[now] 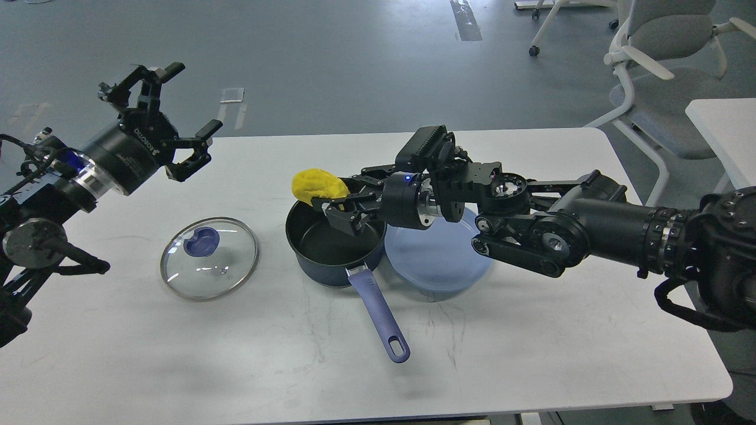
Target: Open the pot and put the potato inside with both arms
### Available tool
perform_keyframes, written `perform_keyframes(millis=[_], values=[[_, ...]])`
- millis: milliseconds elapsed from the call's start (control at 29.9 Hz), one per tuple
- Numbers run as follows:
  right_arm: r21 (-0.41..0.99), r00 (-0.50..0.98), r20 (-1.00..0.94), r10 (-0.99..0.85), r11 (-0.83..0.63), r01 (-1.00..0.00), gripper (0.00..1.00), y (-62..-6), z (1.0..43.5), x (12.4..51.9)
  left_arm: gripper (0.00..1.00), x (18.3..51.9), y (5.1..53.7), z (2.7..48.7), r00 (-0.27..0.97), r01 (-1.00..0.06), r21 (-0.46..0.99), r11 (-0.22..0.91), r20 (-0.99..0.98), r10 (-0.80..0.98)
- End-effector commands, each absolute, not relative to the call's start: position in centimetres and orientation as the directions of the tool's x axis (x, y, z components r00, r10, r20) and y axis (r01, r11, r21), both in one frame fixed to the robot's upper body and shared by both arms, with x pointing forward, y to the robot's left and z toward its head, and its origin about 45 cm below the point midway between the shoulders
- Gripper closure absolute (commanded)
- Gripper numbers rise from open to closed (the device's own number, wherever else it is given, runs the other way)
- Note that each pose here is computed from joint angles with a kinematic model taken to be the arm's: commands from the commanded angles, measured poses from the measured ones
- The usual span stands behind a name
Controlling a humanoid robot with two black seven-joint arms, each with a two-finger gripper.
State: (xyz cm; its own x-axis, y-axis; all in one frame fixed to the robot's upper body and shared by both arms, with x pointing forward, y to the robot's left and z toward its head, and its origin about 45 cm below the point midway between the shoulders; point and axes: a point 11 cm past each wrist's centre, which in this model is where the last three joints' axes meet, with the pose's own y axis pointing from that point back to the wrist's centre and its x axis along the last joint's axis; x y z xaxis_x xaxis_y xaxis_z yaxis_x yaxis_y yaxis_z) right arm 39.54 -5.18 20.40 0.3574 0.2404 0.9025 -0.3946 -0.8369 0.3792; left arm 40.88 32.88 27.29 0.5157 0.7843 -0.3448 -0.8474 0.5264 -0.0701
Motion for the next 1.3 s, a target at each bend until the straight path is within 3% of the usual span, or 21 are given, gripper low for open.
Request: perform_keyframes(millis=[0, 134, 167, 201, 301, 568, 736, 803, 970, 1137, 1271], values=[[0.396, 0.362, 0.896, 0.257, -0.833, -0.386, 0.62, -5.3, 19.8, 39.2, 0.02, 40.9, 32.9, 27.2, 0.516, -0.847, -0.068, 0.527, -0.345, 0.784], [0.418, 0.369, 0.887, 0.277, -0.82, -0.39, 0.57, -5.7, 19.0, 39.2, 0.02, 40.9, 32.7, 27.2, 0.517, -0.846, -0.069, 0.529, -0.347, 0.782], [0.418, 0.377, 0.886, 0.27, -0.817, -0.398, 0.44, -5.5, 18.8, 39.3, 0.02, 40.9, 32.7, 27.2, 0.517, -0.846, -0.069, 0.529, -0.347, 0.782], [0.415, 0.382, 0.886, 0.263, -0.817, -0.4, 0.24, -5.4, 18.6, 39.1, 0.02, 40.9, 32.7, 27.1, 0.518, -0.846, -0.069, 0.529, -0.348, 0.781], [0.408, 0.395, 0.886, 0.24, -0.809, -0.423, 0.01, -5.5, 18.6, 39.3, 0.02, 40.9, 32.7, 27.2, 0.517, -0.846, -0.069, 0.529, -0.347, 0.782], [0.356, 0.461, 0.879, 0.119, -0.807, -0.471, 0.0, -5.5, 19.9, 40.2, 0.02, 40.9, 32.9, 27.3, 0.513, -0.849, -0.07, 0.524, -0.349, 0.784], [0.148, 0.569, 0.772, -0.282, -0.791, -0.593, 0.0, -4.4, 25.5, 42.9, 0.02, 41.0, 32.6, 27.3, 0.514, -0.848, -0.081, 0.523, -0.365, 0.776], [0.085, 0.619, 0.562, -0.548, -0.707, -0.702, 0.0, -5.1, 27.8, 44.8, 0.02, 41.1, 32.3, 27.4, 0.514, -0.849, -0.099, 0.518, -0.378, 0.77], [0.055, 0.583, 0.135, -0.801, -0.581, -0.812, 0.0, -6.4, 30.2, 47.0, 0.02, 41.1, 32.6, 27.5, 0.501, -0.859, -0.12, 0.498, -0.399, 0.768], [0.073, 0.51, -0.135, -0.849, -0.522, -0.85, 0.0, -8.6, 28.7, 47.5, 0.02, 41.4, 32.3, 26.8, 0.464, -0.879, -0.107, 0.465, -0.418, 0.781], [0.078, 0.541, -0.295, -0.788, -0.584, -0.808, 0.0, -10.7, 25.8, 46.8, 0.02, 41.1, 31.8, 25.5, 0.439, -0.888, -0.096, 0.449, -0.468, 0.767]])
